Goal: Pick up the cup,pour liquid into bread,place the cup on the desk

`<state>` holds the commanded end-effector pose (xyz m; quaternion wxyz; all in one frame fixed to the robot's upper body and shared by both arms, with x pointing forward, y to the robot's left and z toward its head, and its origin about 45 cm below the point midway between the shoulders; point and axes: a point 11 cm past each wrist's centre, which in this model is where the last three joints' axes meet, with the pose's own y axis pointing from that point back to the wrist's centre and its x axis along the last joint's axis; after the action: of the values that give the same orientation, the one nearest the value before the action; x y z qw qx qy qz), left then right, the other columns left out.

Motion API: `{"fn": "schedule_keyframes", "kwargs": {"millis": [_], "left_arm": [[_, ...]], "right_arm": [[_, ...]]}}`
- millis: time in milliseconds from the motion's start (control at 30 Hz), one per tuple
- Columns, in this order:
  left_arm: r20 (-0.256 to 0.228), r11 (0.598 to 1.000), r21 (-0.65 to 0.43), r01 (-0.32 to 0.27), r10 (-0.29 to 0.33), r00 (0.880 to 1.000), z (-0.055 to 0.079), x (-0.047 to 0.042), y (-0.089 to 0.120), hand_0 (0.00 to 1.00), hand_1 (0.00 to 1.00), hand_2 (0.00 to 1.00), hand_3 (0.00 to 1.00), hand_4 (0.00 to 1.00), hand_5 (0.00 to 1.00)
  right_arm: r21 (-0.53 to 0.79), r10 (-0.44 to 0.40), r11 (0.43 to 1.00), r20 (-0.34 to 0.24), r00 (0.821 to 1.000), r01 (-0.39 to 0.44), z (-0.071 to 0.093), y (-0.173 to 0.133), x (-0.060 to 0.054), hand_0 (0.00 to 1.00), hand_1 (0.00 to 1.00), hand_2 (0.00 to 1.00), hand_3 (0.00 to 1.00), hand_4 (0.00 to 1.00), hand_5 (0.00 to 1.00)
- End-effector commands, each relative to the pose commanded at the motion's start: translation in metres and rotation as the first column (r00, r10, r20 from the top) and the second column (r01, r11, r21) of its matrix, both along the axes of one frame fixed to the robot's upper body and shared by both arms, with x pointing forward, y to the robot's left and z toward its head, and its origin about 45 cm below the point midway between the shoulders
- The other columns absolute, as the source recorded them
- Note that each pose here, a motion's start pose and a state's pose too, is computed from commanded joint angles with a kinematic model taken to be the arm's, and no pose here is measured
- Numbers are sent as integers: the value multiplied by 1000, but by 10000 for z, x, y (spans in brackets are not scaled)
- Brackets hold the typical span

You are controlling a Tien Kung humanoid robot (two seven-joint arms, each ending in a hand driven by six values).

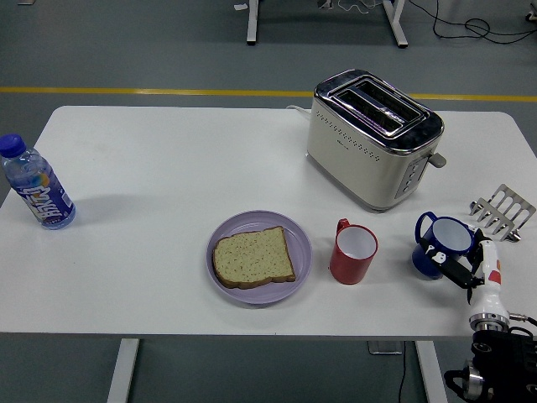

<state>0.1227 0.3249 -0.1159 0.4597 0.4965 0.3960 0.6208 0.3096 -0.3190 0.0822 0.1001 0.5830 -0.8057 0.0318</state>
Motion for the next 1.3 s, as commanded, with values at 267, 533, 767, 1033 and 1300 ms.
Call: {"fn": "schedule_keyframes", "kwargs": {"millis": [267, 533, 767, 1033, 1300], "left_arm": [[0, 1000, 1, -2, 2, 1000, -2, -15, 14, 681, 686, 694, 543, 252, 998], [7, 1000, 3, -9, 9, 1000, 3, -3, 32, 682, 686, 694, 543, 252, 998], [15, 1000, 6, -13, 12, 1000, 12, 19, 51, 681, 686, 694, 543, 251, 998], [20, 1000, 8, -19, 18, 1000, 16, 27, 63, 682, 686, 694, 544, 251, 998], [21, 1000, 8, -22, 22, 1000, 17, 31, 64, 682, 686, 694, 545, 253, 998]], "right_arm": [[7, -8, 1000, 43, 999, 8, 167, -5, 40, 359, 258, 411, 387, 893, 118], [-46, 47, 998, 45, 998, -45, 486, 15, 161, 321, 229, 406, 389, 880, 133], [-155, 116, 981, 10, 993, -114, 789, 109, 245, 319, 232, 407, 392, 869, 129], [-294, 208, 937, 30, 978, -190, 1215, 384, 304, 315, 231, 403, 391, 862, 143], [-440, 320, 853, 14, 947, -281, 1471, 776, 356, 302, 226, 397, 382, 860, 153]]}}
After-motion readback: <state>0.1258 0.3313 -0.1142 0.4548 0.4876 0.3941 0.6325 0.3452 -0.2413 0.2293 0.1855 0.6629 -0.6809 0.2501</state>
